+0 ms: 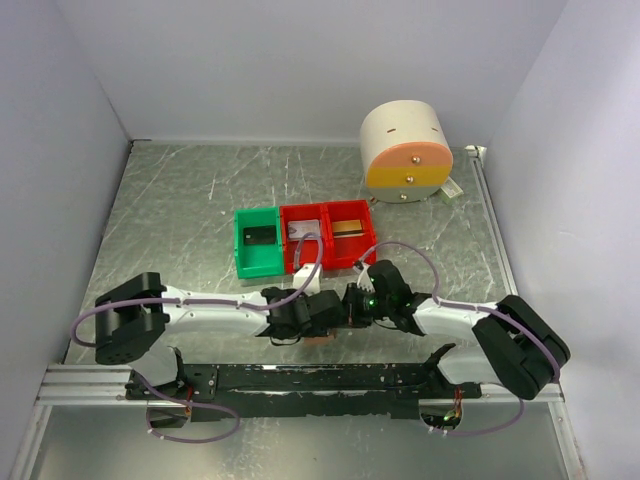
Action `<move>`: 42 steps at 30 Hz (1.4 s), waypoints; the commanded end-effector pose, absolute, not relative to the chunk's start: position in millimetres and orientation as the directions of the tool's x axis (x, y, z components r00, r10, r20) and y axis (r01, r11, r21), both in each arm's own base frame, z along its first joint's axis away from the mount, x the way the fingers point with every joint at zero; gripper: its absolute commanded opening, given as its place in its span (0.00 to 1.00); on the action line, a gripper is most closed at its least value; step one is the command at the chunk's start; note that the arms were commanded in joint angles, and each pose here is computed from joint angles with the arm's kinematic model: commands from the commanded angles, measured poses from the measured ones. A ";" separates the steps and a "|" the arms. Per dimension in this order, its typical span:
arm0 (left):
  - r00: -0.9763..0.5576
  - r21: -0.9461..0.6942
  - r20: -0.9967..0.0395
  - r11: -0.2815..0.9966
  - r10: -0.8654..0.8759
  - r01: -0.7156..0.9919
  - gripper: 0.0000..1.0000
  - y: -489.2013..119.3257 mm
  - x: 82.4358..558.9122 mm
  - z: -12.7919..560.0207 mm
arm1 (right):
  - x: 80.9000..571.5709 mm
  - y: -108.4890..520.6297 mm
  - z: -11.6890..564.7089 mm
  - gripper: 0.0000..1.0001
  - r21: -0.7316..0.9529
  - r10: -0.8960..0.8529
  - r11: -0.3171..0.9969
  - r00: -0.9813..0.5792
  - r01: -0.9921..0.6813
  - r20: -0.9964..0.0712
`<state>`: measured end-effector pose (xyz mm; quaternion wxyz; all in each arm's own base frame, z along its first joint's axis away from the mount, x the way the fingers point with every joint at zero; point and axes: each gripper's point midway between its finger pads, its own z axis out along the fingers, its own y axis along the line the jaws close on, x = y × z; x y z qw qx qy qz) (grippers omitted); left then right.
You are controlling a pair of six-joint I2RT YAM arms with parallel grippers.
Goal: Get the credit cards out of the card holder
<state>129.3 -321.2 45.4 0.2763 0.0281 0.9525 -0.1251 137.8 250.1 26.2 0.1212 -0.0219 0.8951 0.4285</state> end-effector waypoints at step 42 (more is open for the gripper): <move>-0.812 -0.079 -0.583 0.996 -0.017 0.036 0.24 -314.3 154.0 23.5 | 131.6 245.1 20.1 0.00 0.741 0.028 0.649 -0.968 -0.172 -0.249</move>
